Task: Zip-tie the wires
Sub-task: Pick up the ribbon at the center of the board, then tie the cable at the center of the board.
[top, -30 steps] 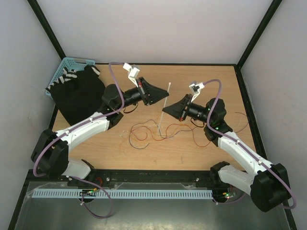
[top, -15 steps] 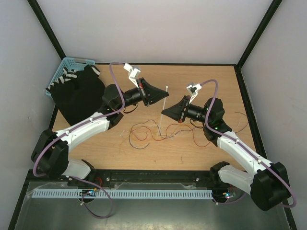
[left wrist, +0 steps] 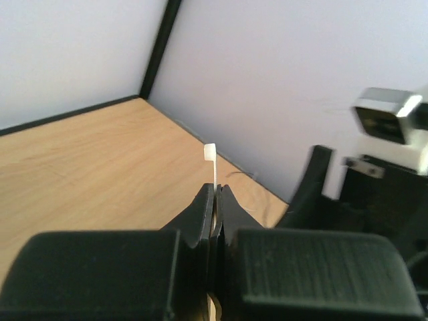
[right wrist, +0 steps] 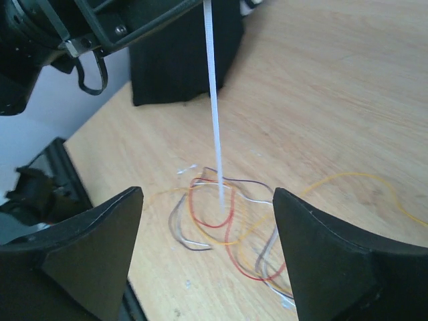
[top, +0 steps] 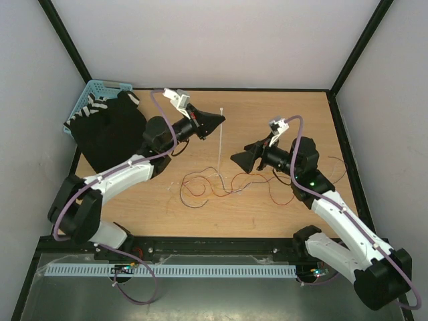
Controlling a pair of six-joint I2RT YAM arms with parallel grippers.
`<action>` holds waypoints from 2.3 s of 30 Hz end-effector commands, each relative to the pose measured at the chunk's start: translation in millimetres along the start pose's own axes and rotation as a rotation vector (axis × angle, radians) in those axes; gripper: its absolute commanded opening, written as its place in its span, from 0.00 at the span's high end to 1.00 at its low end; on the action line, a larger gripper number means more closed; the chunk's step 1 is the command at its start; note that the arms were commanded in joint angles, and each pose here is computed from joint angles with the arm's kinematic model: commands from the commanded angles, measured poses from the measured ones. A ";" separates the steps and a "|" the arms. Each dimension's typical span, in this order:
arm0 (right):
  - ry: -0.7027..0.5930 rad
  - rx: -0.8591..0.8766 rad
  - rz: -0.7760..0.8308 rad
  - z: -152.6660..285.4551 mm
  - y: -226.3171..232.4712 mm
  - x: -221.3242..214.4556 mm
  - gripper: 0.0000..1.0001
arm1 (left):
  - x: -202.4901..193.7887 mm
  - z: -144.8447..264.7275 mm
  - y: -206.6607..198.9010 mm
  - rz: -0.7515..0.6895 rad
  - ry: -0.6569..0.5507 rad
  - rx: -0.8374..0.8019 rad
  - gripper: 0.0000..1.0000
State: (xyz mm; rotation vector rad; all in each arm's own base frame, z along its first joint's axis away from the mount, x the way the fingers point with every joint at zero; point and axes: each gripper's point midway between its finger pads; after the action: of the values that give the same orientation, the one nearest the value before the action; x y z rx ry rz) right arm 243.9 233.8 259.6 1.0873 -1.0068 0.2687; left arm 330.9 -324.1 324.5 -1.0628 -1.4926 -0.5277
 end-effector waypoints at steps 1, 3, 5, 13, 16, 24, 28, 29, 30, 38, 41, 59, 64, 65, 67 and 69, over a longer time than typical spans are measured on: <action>-0.056 -0.176 0.066 17.9 -24.1 6.3 0.10 | 12.8 -16.1 35.1 -0.170 -0.094 0.104 1.00; -0.069 -0.197 0.077 22.7 -27.0 6.0 0.08 | 11.3 -23.7 50.0 -0.190 -0.101 0.128 1.00; -0.075 -0.214 0.083 26.0 -30.6 4.7 0.06 | 8.4 -31.6 65.7 -0.195 -0.115 0.148 1.00; -0.064 -0.231 0.091 29.4 -38.8 -6.7 0.02 | -20.8 -54.1 127.5 -0.326 -0.106 0.214 1.00; -0.061 -0.219 0.094 28.5 -38.4 -9.1 0.02 | -33.4 -57.6 148.2 -0.274 -0.114 0.214 1.00; -0.059 -0.230 0.119 28.5 -41.7 -8.8 0.02 | -76.0 -46.8 161.6 -0.232 -0.062 0.230 1.00; -0.055 -0.233 0.115 28.4 -44.1 -12.0 0.02 | -97.2 -31.5 159.0 -0.188 -0.037 0.238 1.00; -0.055 -0.232 0.114 28.3 -44.2 -12.7 0.02 | -102.1 -27.9 157.4 -0.176 -0.033 0.238 1.00; -0.056 -0.230 0.114 28.3 -44.2 -12.7 0.02 | -107.1 -23.7 155.8 -0.164 -0.028 0.239 1.00; -0.044 -0.224 0.123 27.1 -46.9 -18.5 0.02 | -135.1 1.7 137.2 -0.114 0.009 0.208 1.00; -0.028 -0.218 0.111 25.3 -48.9 -24.3 0.02 | -142.6 6.0 123.5 -0.109 0.016 0.171 1.00; 0.292 -0.183 -0.088 17.2 -66.2 -110.3 0.04 | -174.8 40.5 67.0 -0.120 0.113 0.098 1.00; 0.291 -0.193 -0.078 21.4 -68.7 -115.5 0.03 | -164.6 31.8 68.1 -0.122 0.086 0.093 1.00; 0.286 -0.189 -0.075 21.4 -67.0 -113.3 0.03 | -160.3 27.9 66.6 -0.122 0.074 0.081 1.00; 0.275 -0.182 -0.066 21.0 -64.6 -109.7 0.03 | -152.5 20.1 64.7 -0.118 0.054 0.064 1.00; 0.269 -0.177 -0.060 20.8 -63.1 -107.2 0.03 | -146.2 14.7 64.0 -0.120 0.038 0.053 1.00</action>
State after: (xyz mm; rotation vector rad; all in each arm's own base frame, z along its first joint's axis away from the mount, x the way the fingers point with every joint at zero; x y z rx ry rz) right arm 216.6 212.1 128.7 0.8636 -0.7227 0.2407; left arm 356.7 -320.3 123.9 -0.8637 -1.4194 -0.5719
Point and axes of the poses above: each gripper's point midway between its finger pads, its own z axis back along the fingers, its own y axis along the line the jaws close on, x = y × z, and after that the axes turned 11 degrees about -z, right-handed
